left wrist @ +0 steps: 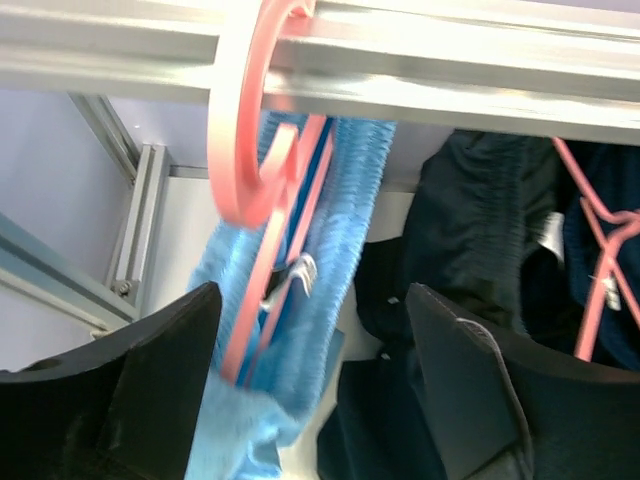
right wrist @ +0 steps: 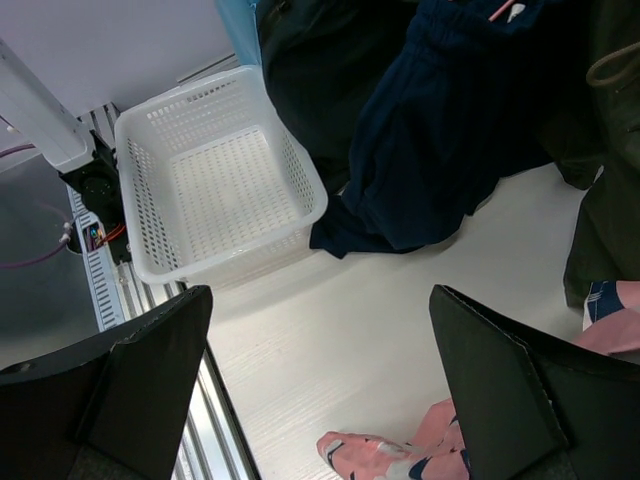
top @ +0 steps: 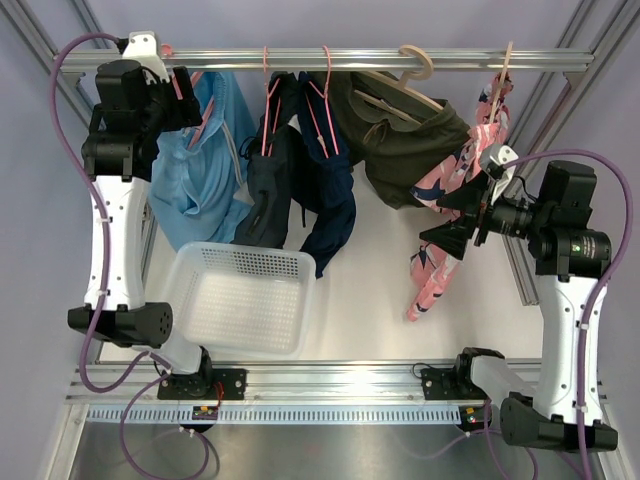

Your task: Remove the shorts from the hanger

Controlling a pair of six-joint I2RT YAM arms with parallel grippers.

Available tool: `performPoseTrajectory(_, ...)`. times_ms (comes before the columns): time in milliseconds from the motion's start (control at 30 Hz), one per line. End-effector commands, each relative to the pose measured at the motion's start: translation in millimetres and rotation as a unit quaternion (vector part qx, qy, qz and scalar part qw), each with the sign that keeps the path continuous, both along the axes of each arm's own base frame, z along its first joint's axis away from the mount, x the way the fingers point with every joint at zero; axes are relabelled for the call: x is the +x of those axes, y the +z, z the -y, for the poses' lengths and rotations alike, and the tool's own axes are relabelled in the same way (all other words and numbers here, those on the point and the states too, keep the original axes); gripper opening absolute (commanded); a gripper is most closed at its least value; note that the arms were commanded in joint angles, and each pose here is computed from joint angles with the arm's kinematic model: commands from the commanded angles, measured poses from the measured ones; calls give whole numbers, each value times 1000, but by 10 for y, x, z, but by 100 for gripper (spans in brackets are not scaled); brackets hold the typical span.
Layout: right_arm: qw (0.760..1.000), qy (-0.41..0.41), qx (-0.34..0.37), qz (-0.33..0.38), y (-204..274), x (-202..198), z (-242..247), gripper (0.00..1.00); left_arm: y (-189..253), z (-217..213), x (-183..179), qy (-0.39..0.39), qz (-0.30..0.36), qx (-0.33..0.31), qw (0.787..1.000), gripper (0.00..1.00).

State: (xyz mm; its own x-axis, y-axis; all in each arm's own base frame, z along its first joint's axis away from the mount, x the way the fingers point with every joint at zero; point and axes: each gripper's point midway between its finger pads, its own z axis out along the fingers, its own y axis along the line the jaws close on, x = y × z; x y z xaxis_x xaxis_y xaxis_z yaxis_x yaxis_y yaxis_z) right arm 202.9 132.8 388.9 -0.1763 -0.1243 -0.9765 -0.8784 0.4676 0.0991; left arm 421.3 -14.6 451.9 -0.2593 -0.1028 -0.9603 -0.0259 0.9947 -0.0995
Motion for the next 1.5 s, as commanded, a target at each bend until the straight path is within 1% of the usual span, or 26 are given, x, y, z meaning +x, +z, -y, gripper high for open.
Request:
performPoseTrajectory(0, 1000, 21, 14, 13, 73, 55, -50, 99, 189, -67, 167, -12, 47, 33, 998, 72)
performPoseTrajectory(33, 1000, 21, 15, 15, 64, 79, -49, 100, 194, -17, 187, -28, 50, 31, 998, 69)
performPoseTrajectory(167, 1000, 21, 16, 17, 38, 112, -46, 99, 42, -49, 296, -25, 35, 42, 998, 64)
performPoseTrajectory(200, 1000, 20, 16, 17, 30, 125, -45, 100, -7, -62, 333, -25, 32, 44, 998, 57)
performPoseTrajectory(267, 999, 21, 17, 17, 14, 138, -45, 99, -106, -103, 370, -21, 21, 57, 998, 55)
performPoseTrajectory(300, 999, 21, 17, 18, 15, 147, -45, 99, -160, -105, 394, -22, 14, 60, 998, 52)
performPoseTrajectory(400, 999, 21, 19, 17, 7, 170, -45, 99, -243, -187, 430, -4, 4, 71, 997, 49)
performPoseTrajectory(433, 999, 22, 20, 16, 3, 179, -46, 100, -262, -182, 436, -6, 2, 74, 997, 43)
performPoseTrajectory(467, 999, 23, 22, 14, 3, 181, -49, 99, -304, -192, 443, -8, -2, 80, 997, 40)
performPoseTrajectory(600, 999, 26, 28, 14, 22, 214, -56, 99, -420, -269, 469, 9, -8, 94, 995, 37)
performPoseTrajectory(667, 999, 26, 30, 13, 27, 223, -57, 99, -434, -284, 449, 13, -7, 98, 995, 33)
performPoseTrajectory(700, 999, 26, 30, 13, 26, 229, -57, 100, -483, -296, 464, 15, -8, 99, 995, 30)
performPoseTrajectory(733, 999, 27, 31, 13, 31, 231, -58, 100, -489, -284, 465, 12, -7, 98, 995, 21)
performPoseTrajectory(867, 999, 28, 32, 11, 37, 239, -60, 99, -431, -240, 447, 4, 6, 88, 996, 1)
performPoseTrajectory(900, 999, 28, 33, 10, 38, 247, -60, 99, -356, -204, 428, -3, 19, 84, 996, 0)
performPoseTrajectory(967, 999, 28, 33, 10, 40, 248, -60, 100, -256, -176, 391, -7, 34, 78, 996, 0)
performPoseTrajectory(1167, 999, 27, 36, 5, 47, 270, -59, 99, 241, -125, 153, -13, 106, 67, 992, 0)
performPoseTrajectory(1233, 999, 27, 37, 3, 43, 276, -60, 99, 399, -33, 53, -36, 131, 59, 989, 0)
performPoseTrajectory(1367, 999, 28, 41, -4, 44, 279, -66, 99, 534, 43, -70, -54, 150, 48, 986, 0)
performPoseTrajectory(1467, 999, 29, 42, -5, 43, 272, -69, 100, 503, 61, -138, -60, 146, 46, 986, 0)
